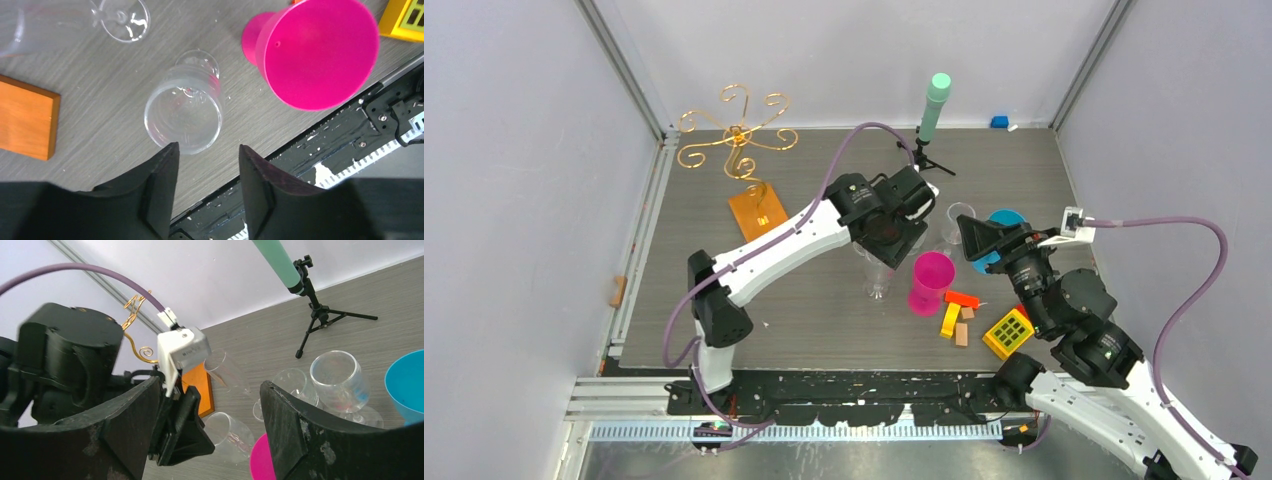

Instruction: Take the wine glass off the wine glass rack

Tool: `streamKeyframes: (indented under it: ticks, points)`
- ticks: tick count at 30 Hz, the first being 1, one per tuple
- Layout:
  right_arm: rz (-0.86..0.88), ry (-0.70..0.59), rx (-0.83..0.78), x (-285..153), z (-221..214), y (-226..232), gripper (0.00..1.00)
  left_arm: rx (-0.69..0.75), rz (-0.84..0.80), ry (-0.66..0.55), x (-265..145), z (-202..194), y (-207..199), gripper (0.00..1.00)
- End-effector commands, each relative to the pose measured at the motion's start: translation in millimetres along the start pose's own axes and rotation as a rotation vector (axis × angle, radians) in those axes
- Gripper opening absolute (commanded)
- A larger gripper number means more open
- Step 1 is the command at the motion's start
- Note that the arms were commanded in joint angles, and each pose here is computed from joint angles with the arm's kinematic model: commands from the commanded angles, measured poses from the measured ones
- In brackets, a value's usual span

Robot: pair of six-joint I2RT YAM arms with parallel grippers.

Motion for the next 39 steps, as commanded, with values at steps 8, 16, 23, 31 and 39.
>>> streamKeyframes:
  ticks: [8, 16, 23, 31, 39]
  points:
    - [-0.028, -0.034, 0.001, -5, 15, -1, 0.80, -0.019, -0.073, -0.298, -89, 2, 19, 0.77]
    - [-0.221, 0.002, -0.096, -7, 41, -8, 0.92, -0.096, -0.045, -0.643, -154, -43, 70, 1.00]
    - [-0.415, 0.003, -0.252, -21, 72, -22, 0.93, -0.199, 0.002, -0.863, -196, -118, 130, 1.00]
    - [-0.596, -0.121, -0.295, -71, 120, -51, 0.93, -0.317, -0.015, -1.103, -242, -190, 186, 1.00]
    - [-0.576, -0.182, -0.229, -93, 131, -61, 0.94, -0.350, -0.017, -1.191, -258, -212, 203, 1.00]
Point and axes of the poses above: each gripper's point midway between its finger pads, its own x axis out along the fingers, its own y axis along the line the jaws close on, z = x × y, the point moved 10 cm from there along -x, back along the fingers, and after that the axes turned 12 degrees about -x, right-handed, at the moved point
